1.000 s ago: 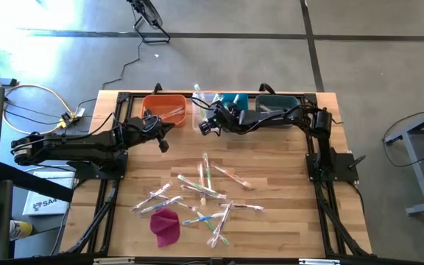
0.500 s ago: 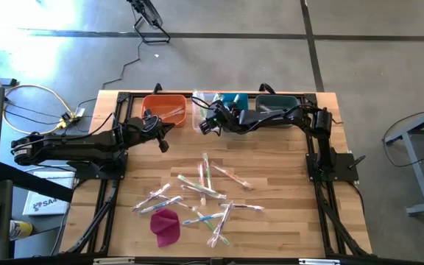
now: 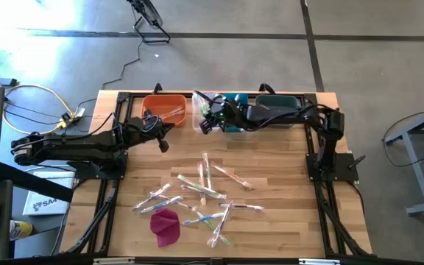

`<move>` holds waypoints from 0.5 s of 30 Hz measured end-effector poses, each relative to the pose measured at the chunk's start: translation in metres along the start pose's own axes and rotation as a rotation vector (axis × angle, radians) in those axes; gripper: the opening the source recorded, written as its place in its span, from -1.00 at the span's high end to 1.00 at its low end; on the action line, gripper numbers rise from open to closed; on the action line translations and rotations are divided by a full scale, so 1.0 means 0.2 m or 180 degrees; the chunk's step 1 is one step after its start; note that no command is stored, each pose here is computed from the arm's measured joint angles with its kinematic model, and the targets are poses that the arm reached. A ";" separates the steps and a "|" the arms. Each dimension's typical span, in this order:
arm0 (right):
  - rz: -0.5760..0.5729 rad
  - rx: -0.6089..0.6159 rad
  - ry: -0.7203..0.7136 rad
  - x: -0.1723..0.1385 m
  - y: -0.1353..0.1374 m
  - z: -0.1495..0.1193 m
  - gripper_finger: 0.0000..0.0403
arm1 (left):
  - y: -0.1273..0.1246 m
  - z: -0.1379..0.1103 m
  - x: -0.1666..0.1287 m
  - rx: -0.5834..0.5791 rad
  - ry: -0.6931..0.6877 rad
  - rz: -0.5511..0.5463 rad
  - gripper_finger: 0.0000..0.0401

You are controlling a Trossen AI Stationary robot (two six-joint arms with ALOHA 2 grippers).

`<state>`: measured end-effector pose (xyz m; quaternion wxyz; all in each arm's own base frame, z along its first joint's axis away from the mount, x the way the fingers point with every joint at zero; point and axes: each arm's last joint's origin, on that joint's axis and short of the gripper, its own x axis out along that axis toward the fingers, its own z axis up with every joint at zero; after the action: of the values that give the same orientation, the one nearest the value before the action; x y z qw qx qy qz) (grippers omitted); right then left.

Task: Pick & Place Toothbrushes
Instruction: Put the orange toothbrush into the orange bin

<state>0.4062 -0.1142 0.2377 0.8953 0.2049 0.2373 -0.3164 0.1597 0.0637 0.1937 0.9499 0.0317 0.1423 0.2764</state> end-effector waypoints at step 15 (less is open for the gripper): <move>0.0126 -0.0086 -0.0046 -0.04 0.05 0.00 0.47 | 0.00 0.00 0.00 0.0000 -0.0001 -0.0001 0.95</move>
<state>0.4083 -0.1032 0.2438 0.9058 0.1952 0.2309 -0.2970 0.1598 0.0637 0.1938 0.9500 0.0318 0.1421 0.2763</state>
